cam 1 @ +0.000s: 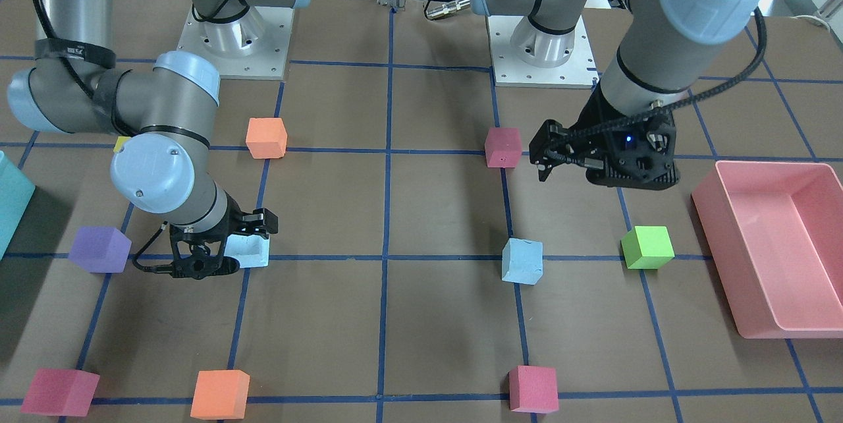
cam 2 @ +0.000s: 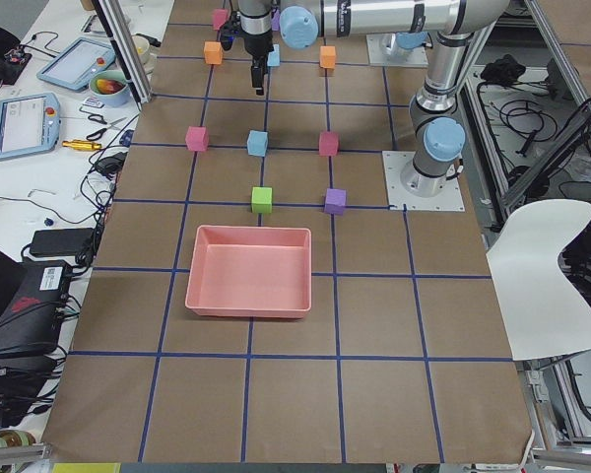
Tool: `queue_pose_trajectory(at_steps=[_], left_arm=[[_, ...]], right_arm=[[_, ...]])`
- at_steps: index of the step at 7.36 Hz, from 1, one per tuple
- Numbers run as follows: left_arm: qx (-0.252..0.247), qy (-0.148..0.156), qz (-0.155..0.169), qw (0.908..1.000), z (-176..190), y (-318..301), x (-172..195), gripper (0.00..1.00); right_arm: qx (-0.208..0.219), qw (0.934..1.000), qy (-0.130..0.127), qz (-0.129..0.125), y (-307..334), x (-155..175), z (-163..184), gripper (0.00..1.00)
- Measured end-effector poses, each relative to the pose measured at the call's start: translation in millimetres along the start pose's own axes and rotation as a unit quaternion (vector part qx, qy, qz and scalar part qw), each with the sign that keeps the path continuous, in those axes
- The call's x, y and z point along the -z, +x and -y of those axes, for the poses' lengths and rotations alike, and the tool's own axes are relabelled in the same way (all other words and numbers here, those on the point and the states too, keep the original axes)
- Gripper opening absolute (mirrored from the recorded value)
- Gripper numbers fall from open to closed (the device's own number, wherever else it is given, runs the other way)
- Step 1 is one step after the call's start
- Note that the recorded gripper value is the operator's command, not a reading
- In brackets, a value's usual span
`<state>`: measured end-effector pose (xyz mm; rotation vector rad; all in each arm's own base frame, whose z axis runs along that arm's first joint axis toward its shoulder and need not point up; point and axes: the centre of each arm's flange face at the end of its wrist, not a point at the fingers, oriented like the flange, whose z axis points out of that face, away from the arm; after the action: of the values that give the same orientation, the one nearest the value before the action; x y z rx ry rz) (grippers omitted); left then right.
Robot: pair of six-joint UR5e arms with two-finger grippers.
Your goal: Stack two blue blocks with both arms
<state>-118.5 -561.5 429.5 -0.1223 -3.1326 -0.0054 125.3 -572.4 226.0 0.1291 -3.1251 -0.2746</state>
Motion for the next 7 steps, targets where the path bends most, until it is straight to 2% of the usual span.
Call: queue_pose_trajectory(at_steps=[1,2,3,5,7], left_arm=[[0.000,-0.001,0.000,1.0000,14.9,-1.7,-33.0,1.00],[0.001,-0.003,0.001,1.0000,25.5,-3.4,-71.7,1.00],[-0.001,0.001,0.003,1.0000,32.6,-5.0,-105.3,1.00],[0.004,-0.004,0.004,1.0000,42.1,-7.0,-152.2,1.00],[0.011,-0.028,-0.001,0.9996,47.0,-5.6,-187.7,1.00]], right_arm=[[0.000,1.0000,0.000,0.000,0.1,-8.8,2.0,0.49],[0.000,1.0000,0.003,0.000,0.2,-16.6,3.7,0.18],[0.001,1.0000,0.006,0.000,0.2,-21.9,4.2,0.00],[0.000,0.9999,0.013,-0.002,0.4,-21.9,5.1,0.00],[-0.008,0.9992,0.040,-0.004,-0.5,6.9,18.8,0.00]])
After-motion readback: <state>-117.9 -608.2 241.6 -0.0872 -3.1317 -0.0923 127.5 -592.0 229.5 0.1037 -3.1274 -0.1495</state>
